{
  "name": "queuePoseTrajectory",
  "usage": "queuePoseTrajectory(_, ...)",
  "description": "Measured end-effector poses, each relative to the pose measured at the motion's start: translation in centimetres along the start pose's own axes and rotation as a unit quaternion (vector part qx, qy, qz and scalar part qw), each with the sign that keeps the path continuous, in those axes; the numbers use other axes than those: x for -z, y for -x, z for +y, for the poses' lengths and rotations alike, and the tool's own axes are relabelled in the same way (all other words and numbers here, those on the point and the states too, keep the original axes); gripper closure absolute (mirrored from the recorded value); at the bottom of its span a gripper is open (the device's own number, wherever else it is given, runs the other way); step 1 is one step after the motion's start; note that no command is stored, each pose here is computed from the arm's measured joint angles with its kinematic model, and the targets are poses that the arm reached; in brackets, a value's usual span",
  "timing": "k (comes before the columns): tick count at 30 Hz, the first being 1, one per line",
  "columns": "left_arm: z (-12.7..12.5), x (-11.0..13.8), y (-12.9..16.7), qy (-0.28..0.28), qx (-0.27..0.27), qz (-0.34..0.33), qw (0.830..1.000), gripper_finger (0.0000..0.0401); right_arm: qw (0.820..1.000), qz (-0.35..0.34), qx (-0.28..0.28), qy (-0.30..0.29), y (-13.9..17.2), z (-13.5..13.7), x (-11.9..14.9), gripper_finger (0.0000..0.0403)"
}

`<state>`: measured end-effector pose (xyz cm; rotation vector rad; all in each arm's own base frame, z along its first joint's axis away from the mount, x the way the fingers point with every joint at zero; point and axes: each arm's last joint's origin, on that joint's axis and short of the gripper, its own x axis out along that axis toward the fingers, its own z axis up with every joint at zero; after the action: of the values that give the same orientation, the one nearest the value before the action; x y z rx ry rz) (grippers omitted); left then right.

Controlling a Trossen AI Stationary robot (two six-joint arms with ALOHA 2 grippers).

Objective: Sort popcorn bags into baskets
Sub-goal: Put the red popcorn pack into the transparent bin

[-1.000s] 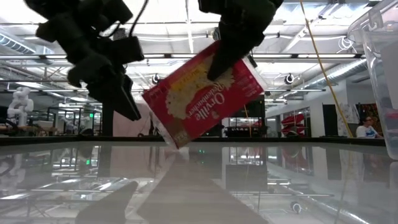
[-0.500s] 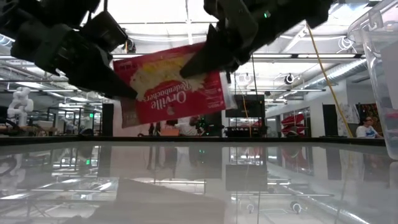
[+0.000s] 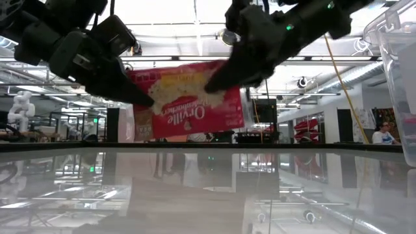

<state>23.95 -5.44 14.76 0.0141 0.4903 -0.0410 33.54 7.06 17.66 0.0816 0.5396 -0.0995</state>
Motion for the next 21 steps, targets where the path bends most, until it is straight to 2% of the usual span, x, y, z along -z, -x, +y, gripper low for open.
queuePoseTrajectory(4,0.1,0.3,0.0,-0.004,-0.005,0.015,1.0,0.0365,0.996,0.073,0.004,-0.043,2.0,-0.1,-1.5,0.0324)
queuePoseTrajectory(7,0.1,0.4,0.0,-0.011,-0.007,0.016,1.0,0.038,0.99,0.129,0.018,-0.062,3.4,-0.6,-4.2,0.0292)
queuePoseTrajectory(10,0.1,0.4,0.0,-0.012,-0.009,0.019,1.0,0.0383,0.986,0.15,0.021,-0.072,3.9,-1.1,-7.2,0.0269)
queuePoseTrajectory(14,0.1,0.4,-0.1,-0.009,-0.009,0.018,1.0,0.0377,0.984,0.16,-0.013,-0.081,2.3,-1.8,-9.8,0.0253)
queuePoseTrajectory(17,0.2,0.5,-0.1,-0.008,-0.014,0.023,1.0,0.0364,0.98,0.181,-0.052,-0.067,-0.1,-1.8,-10.1,0.025)
queuePoseTrajectory(21,0.2,0.7,0.0,-0.008,-0.016,0.031,0.999,0.0373,0.973,0.219,-0.066,-0.028,-2.9,-1.5,-9.5,0.025)
